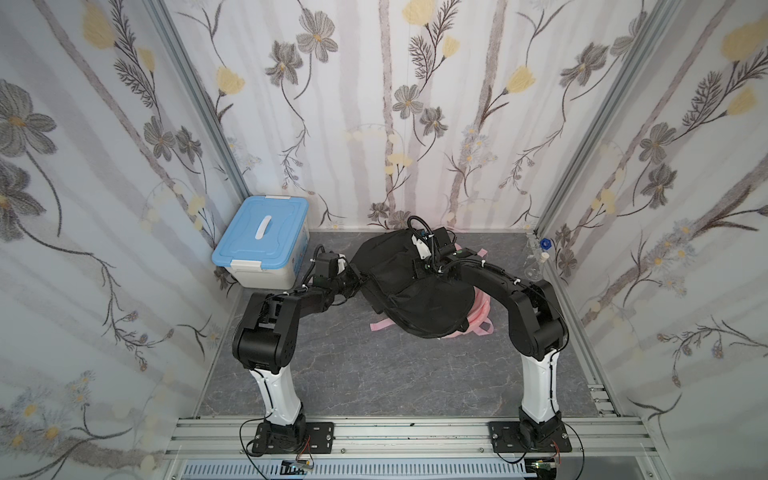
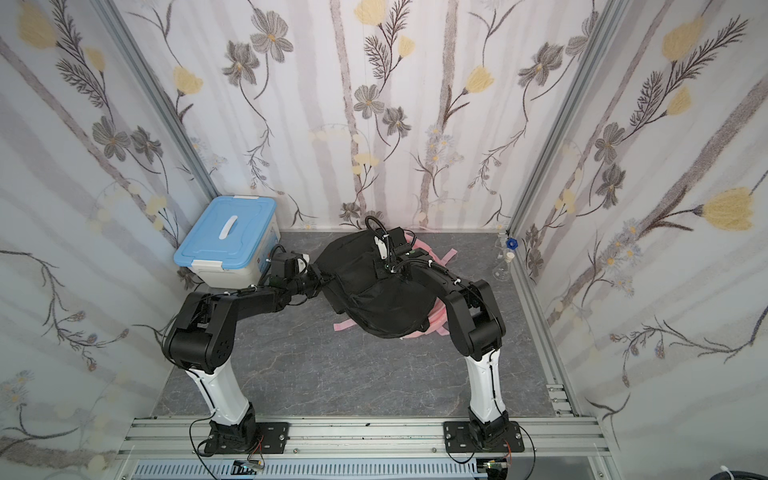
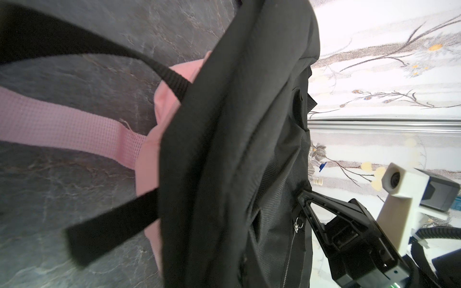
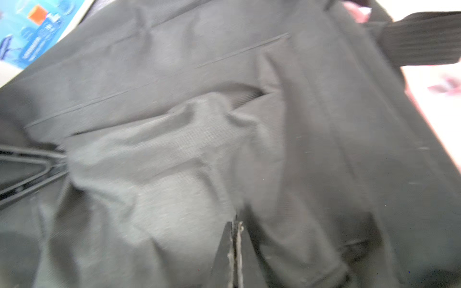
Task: Zip up the backpack
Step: Zip the zipper on the backpack, then adjust the backpack at the center of the board.
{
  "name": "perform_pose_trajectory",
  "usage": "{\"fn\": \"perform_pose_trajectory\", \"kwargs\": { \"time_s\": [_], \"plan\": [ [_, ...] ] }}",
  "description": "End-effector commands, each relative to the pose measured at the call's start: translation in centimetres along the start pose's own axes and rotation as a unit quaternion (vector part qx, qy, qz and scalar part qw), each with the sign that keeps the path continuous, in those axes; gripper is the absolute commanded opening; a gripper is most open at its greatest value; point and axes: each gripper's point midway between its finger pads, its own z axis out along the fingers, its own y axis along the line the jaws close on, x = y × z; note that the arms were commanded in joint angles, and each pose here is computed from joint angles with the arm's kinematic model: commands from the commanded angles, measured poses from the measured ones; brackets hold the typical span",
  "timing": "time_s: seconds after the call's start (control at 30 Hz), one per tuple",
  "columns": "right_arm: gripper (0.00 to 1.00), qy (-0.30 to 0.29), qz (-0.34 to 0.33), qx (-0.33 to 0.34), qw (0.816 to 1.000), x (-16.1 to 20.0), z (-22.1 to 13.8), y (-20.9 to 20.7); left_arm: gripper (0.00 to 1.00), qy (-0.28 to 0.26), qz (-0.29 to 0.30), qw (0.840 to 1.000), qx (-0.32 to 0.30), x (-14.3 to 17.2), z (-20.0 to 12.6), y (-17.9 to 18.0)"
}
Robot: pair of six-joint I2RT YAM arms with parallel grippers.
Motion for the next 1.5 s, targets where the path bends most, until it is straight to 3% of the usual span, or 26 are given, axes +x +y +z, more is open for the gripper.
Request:
{"fn": "perform_pose_trajectory", "kwargs": {
  "time_s": [0.0, 0.6, 1.0, 1.03, 1.13, 1.2, 1.23, 1.37, 1.4, 1.47],
  "plan": [
    [0.00, -0.039, 0.004, 0.031, 0.999, -2.0, -0.7, -1.6, 0.00, 0.015, -0.006, 1.000, -0.001, 0.6, 0.0, 0.2],
    [0.00, -0.096, 0.038, 0.091, 0.990, -5.0, -2.7, -8.0, 0.00, 0.013, -0.014, 1.000, -0.002, 0.3, 0.1, 0.9],
    [0.00, -0.106, 0.049, 0.134, 0.984, -6.1, -1.8, -11.4, 0.00, 0.011, -0.018, 1.000, -0.008, 0.1, -0.1, 1.3],
    [0.05, -0.110, 0.053, 0.130, 0.984, -6.3, -2.1, -11.3, 0.00, 0.011, -0.018, 1.000, -0.008, 0.0, -0.1, 1.2],
    [0.42, -0.125, 0.065, 0.116, 0.983, -7.3, -4.0, -10.5, 0.00, 0.009, -0.019, 1.000, -0.018, -0.1, -0.2, 1.4],
    [0.49, -0.134, 0.068, 0.112, 0.982, -7.7, -5.5, -10.2, 0.00, 0.005, -0.017, 0.999, -0.027, -0.2, -0.3, 1.5],
    [0.53, -0.138, 0.070, 0.114, 0.981, -7.8, -6.3, -10.1, 0.04, 0.001, -0.015, 0.999, -0.035, -0.4, -0.4, 1.6],
    [0.59, -0.130, 0.082, 0.172, 0.973, -6.7, -9.2, -11.5, 0.43, -0.008, -0.007, 0.998, -0.060, -1.1, -0.5, 1.7],
    [0.59, -0.120, 0.086, 0.196, 0.969, -5.8, -9.7, -12.3, 0.60, -0.011, -0.002, 0.998, -0.064, -1.4, -0.5, 1.5],
    [0.59, -0.101, 0.098, 0.223, 0.965, -4.0, -10.3, -13.5, 0.73, -0.021, 0.001, 0.997, -0.077, -2.2, -0.6, 1.5]
  ]
}}
